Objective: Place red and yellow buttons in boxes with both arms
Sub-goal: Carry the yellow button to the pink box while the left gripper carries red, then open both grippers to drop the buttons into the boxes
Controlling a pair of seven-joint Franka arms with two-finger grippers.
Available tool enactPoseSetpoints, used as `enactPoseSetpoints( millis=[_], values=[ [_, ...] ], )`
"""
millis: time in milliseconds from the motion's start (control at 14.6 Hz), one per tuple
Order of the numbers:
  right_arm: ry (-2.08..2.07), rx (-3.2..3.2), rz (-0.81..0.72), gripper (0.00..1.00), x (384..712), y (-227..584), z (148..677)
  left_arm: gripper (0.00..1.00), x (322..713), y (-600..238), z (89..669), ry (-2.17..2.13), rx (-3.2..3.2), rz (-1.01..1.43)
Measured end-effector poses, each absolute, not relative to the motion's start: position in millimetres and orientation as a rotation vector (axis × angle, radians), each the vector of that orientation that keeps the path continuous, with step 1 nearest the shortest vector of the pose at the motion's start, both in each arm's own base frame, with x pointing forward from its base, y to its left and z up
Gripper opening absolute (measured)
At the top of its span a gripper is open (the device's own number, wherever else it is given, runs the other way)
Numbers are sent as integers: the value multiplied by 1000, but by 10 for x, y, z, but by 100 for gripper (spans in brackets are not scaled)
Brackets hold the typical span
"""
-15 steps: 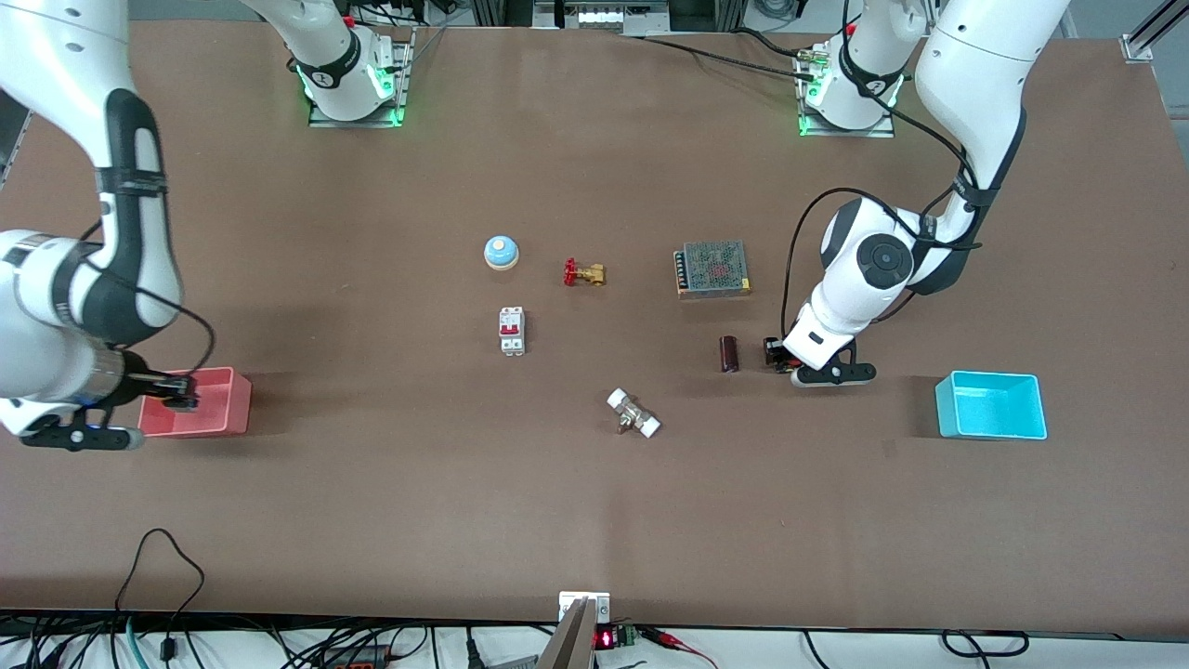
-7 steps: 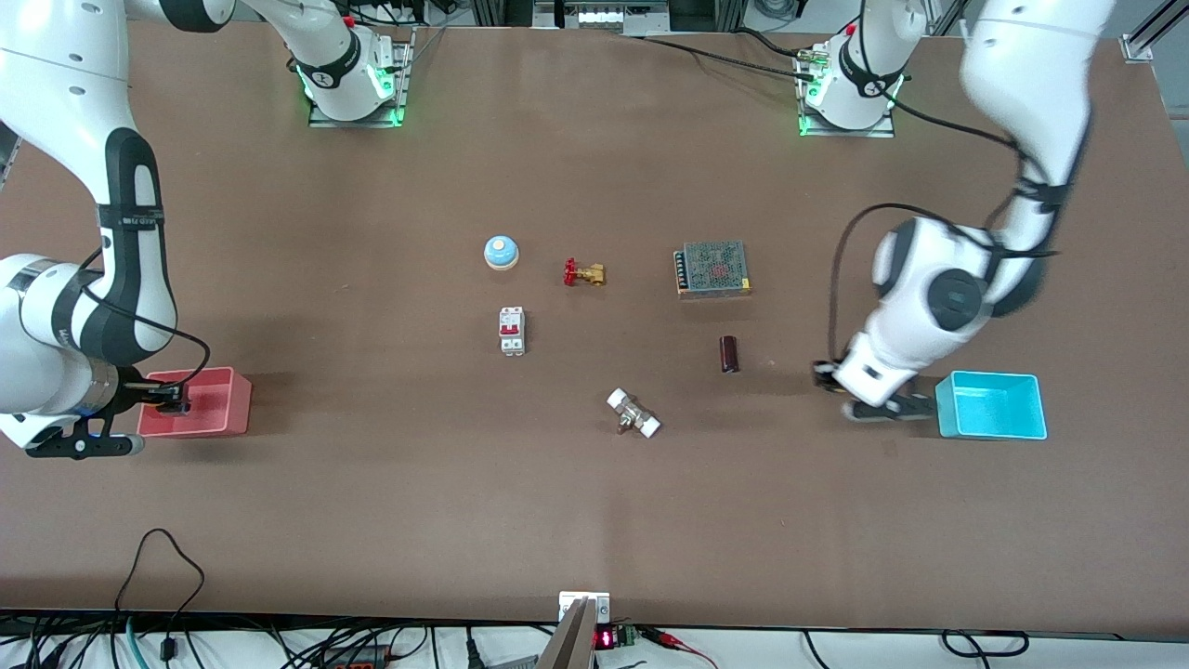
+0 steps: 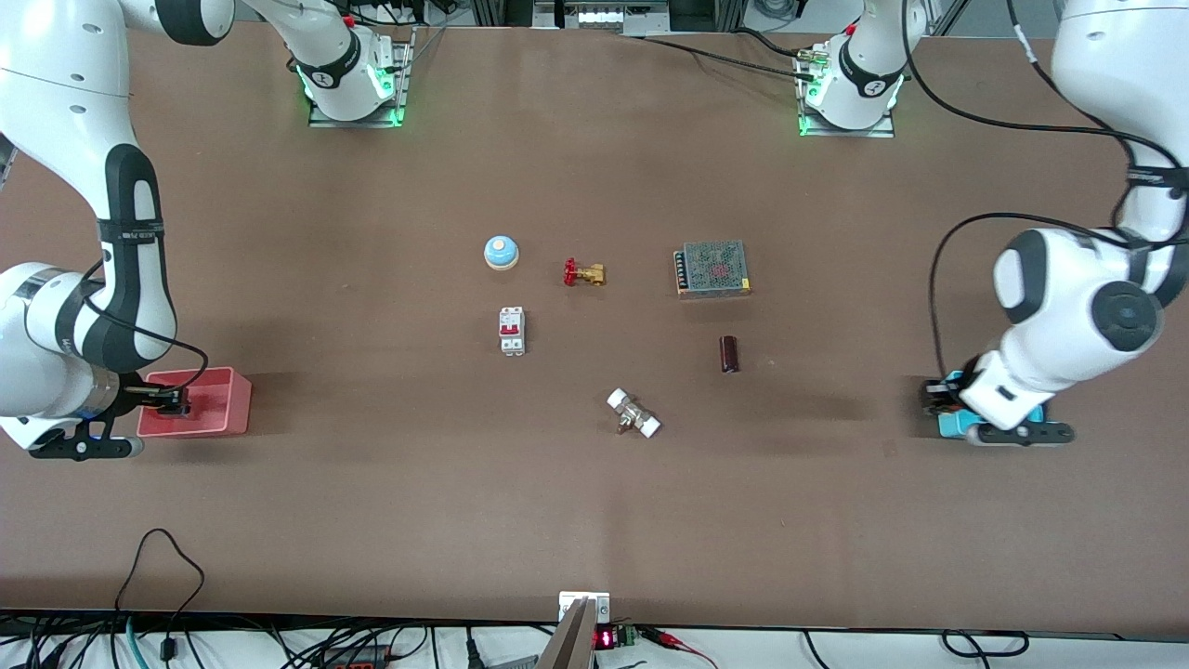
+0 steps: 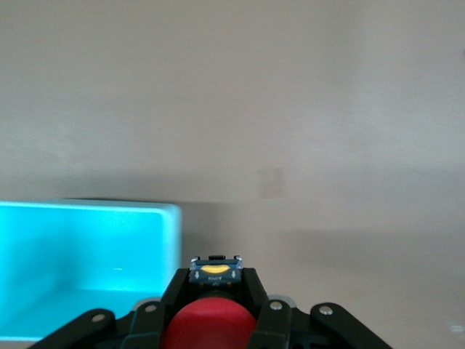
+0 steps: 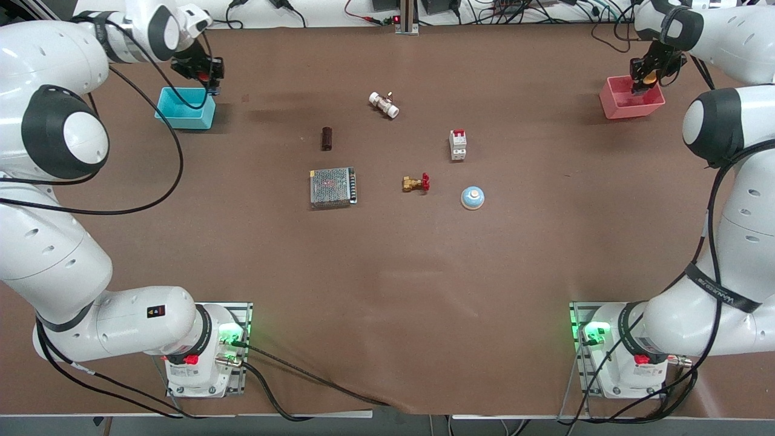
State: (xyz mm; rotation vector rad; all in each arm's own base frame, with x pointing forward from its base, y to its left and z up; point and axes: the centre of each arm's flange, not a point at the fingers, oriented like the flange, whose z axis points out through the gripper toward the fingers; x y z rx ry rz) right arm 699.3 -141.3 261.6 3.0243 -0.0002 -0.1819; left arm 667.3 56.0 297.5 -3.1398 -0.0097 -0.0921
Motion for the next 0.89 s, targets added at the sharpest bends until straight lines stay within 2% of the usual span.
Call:
enactPoseSetpoints(
  millis=[411,891],
  values=[
    [-28,3055,-209,41,6981,-1385,2412,35,6679,1356,2555,86,-3144,-93],
    [-60,3070,-222,41,6958,-1451,2297,35,6622,1609,2051,141,-3154,-101]
  ],
)
